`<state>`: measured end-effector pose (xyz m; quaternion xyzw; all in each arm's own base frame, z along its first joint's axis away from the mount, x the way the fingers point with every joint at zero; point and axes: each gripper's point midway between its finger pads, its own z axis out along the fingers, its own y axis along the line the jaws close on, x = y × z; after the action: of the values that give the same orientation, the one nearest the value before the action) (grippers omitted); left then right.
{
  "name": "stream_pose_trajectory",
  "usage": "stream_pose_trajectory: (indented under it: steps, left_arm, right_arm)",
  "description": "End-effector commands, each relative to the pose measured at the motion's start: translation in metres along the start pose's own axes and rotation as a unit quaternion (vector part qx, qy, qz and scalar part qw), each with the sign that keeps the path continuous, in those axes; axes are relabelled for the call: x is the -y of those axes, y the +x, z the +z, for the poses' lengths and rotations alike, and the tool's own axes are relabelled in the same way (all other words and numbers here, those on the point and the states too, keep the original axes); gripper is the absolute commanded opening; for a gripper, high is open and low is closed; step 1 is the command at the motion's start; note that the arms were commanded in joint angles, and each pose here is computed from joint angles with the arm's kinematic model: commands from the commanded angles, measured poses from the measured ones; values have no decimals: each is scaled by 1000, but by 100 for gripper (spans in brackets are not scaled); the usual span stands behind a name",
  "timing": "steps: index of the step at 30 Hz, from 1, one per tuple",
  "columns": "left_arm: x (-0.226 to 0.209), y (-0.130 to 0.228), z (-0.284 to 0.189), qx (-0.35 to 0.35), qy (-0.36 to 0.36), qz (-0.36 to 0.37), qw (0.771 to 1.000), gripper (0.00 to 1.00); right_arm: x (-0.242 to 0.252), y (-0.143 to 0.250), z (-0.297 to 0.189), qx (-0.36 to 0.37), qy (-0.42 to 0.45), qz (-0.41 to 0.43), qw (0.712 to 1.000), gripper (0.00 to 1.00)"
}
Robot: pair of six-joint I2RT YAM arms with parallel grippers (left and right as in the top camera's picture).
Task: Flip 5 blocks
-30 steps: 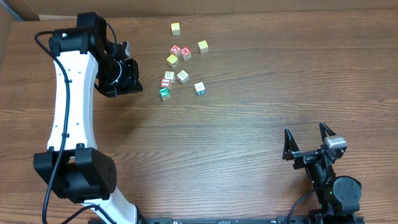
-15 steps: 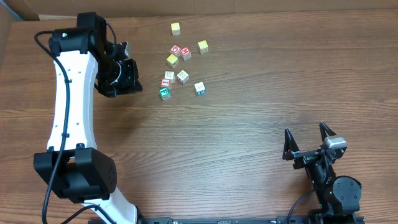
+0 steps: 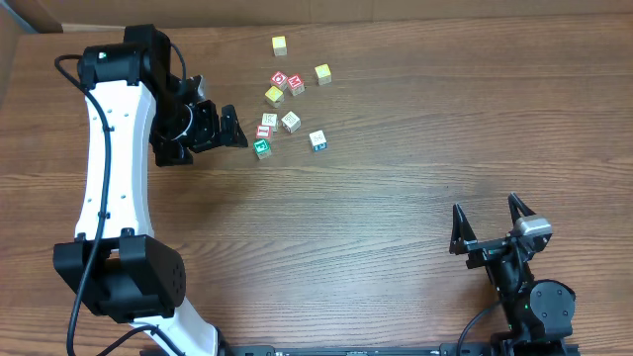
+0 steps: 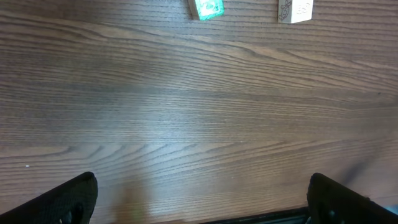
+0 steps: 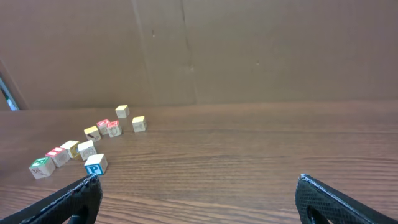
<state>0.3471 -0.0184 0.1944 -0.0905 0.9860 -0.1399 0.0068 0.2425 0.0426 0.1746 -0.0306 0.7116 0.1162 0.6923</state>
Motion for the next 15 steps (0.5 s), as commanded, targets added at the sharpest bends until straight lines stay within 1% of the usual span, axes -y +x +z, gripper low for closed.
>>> stream_pose_trajectory:
  steps: [1, 4, 8, 10, 15]
  left_arm:
    - [4, -5, -2, 7, 2, 7, 1000, 100]
    - [4, -5, -2, 7, 1, -1, 1000, 100]
    - [4, -5, -2, 7, 1, -2, 1000, 100]
    - [4, -5, -2, 7, 1, -2, 1000, 100]
    - [4, -5, -2, 7, 1, -2, 1000, 100]
  right_arm:
    - [-1, 1, 1, 4, -4, 4, 1000, 100]
    - [-2, 3, 1, -2, -7, 35, 999, 100]
    - [-2, 6, 1, -8, -6, 122, 993, 100]
    - [-2, 2, 1, -3, -6, 134, 991, 100]
    - [-7, -33, -5, 16, -12, 148, 989, 100]
